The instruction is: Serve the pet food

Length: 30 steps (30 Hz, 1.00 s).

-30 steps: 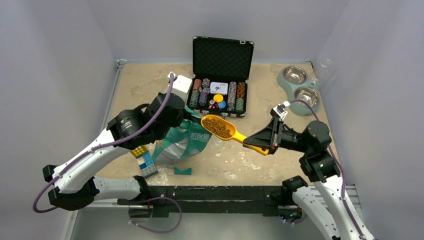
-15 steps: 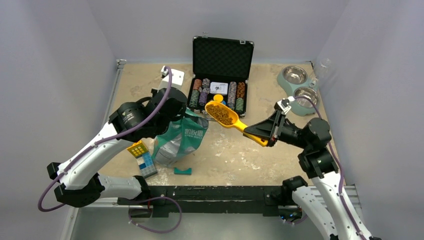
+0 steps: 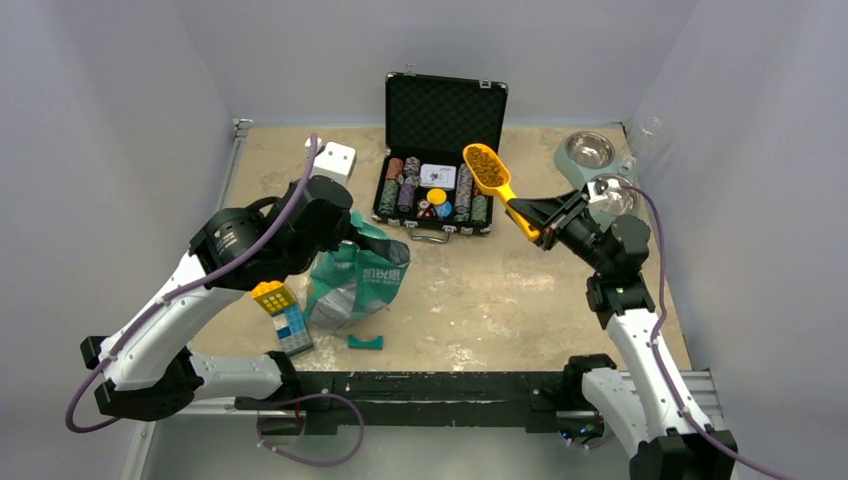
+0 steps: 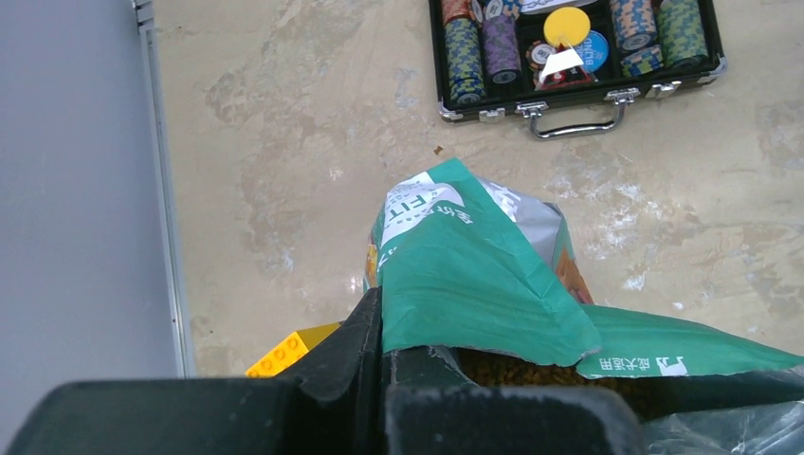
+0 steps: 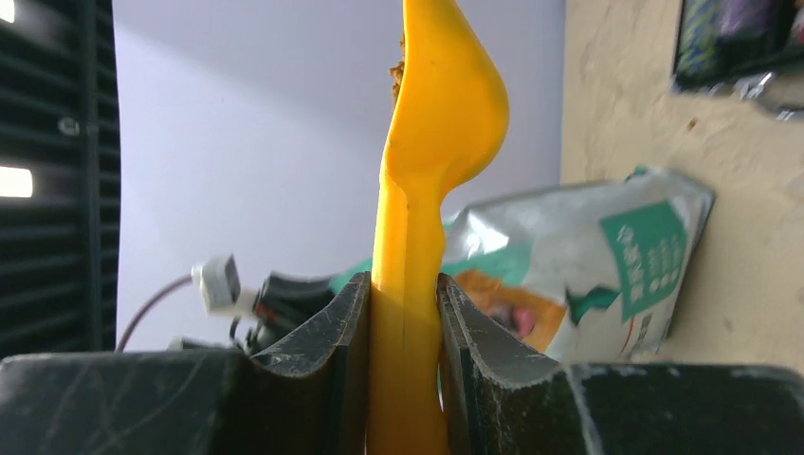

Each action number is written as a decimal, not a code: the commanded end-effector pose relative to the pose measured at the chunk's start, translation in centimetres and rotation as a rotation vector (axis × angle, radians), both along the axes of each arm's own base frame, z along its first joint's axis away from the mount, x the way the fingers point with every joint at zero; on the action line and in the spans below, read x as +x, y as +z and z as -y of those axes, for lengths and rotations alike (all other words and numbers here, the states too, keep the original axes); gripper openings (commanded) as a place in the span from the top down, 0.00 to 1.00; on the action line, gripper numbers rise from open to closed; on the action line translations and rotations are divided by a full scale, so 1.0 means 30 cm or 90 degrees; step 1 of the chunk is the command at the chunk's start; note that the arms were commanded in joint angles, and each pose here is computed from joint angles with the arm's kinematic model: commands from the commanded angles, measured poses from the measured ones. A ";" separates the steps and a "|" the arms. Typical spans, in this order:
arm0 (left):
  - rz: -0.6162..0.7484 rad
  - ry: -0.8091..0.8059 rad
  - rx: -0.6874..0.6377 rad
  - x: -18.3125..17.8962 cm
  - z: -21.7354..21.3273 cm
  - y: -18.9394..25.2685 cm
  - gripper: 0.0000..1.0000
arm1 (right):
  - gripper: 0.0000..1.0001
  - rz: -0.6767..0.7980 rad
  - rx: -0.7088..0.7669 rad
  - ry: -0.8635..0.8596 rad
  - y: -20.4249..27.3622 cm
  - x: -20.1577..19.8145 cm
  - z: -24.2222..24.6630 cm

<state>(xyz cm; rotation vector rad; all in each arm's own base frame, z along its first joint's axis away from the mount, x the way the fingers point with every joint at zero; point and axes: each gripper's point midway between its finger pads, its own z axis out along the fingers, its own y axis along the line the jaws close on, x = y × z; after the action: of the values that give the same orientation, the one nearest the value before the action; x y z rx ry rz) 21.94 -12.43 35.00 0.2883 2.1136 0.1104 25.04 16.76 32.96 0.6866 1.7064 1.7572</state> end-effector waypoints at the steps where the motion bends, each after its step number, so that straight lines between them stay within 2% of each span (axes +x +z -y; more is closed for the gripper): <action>1: 0.032 -0.008 -0.085 -0.043 -0.032 0.094 1.00 | 1.00 0.101 0.003 -0.096 0.062 0.112 0.096; 9: 0.008 -0.060 -0.113 -0.078 0.000 0.078 1.00 | 1.00 0.090 -0.001 -0.207 -0.045 0.309 0.268; 14: 0.008 -0.093 -0.129 -0.089 0.024 0.080 1.00 | 1.00 0.080 -0.021 -0.270 -0.118 0.377 0.401; 30: 0.010 -0.110 -0.131 -0.103 0.020 0.078 1.00 | 1.00 -0.017 -0.068 -0.409 -0.340 0.402 0.699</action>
<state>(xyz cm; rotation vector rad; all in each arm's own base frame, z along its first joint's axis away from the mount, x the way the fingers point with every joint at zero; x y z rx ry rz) 18.98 -13.56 35.50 0.4015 2.1260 -0.1427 37.40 -2.72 22.04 1.1295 1.3942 1.2621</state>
